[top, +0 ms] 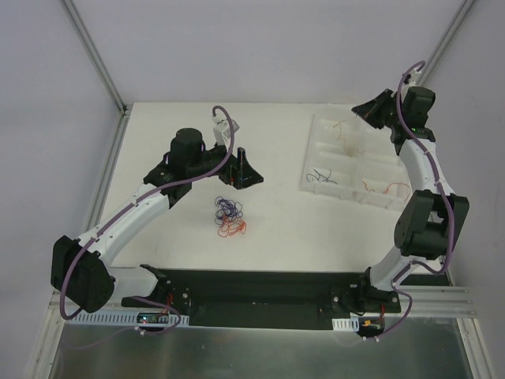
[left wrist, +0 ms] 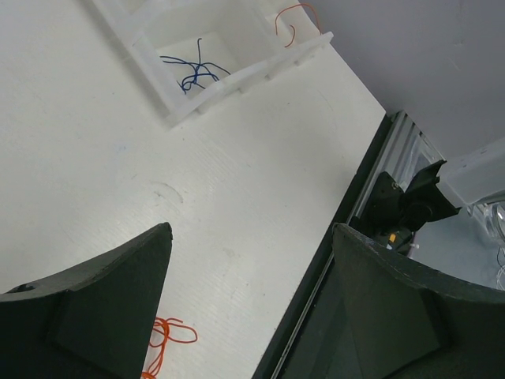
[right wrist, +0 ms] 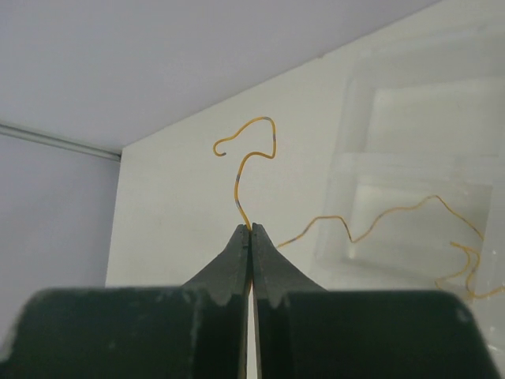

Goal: Untangle the cables

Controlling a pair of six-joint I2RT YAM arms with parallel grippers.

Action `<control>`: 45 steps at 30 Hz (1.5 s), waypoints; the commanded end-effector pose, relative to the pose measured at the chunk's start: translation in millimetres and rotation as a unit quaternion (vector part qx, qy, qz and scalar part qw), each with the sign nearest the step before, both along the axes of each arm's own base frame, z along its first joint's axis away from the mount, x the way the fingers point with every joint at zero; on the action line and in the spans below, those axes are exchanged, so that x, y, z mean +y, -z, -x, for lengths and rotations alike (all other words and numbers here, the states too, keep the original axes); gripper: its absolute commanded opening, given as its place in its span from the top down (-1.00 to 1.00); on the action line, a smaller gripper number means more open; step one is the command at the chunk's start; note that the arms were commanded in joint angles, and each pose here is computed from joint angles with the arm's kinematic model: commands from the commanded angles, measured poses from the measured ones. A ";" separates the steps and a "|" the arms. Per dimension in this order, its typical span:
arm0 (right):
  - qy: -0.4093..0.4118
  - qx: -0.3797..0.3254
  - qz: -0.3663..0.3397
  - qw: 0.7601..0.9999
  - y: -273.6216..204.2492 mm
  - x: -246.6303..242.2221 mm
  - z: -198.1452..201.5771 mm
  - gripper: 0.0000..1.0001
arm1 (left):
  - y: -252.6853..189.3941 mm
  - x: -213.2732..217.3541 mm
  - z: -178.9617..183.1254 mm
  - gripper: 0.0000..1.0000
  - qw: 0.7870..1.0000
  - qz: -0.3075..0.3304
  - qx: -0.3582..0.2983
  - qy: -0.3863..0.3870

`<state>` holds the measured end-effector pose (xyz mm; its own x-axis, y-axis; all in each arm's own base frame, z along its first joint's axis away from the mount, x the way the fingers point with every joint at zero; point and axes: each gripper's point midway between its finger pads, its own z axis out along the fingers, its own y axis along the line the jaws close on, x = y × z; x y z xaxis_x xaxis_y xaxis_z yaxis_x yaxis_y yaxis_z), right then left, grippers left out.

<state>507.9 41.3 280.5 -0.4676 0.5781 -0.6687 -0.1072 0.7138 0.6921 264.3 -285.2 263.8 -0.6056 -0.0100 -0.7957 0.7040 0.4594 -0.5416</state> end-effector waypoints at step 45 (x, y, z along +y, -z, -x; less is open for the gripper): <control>0.133 0.314 0.270 0.900 186.6 -25.2 -8.2 0.35 | -2.7 -1.8 -4.0 -0.64 1.000 0.019 0.010 0.008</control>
<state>517.7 23.6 75.8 -0.7454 0.4092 -0.5262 0.4079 0.9044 0.1255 264.5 -287.8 257.9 -0.6426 -0.0099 -0.7661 0.6830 0.4458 -0.5786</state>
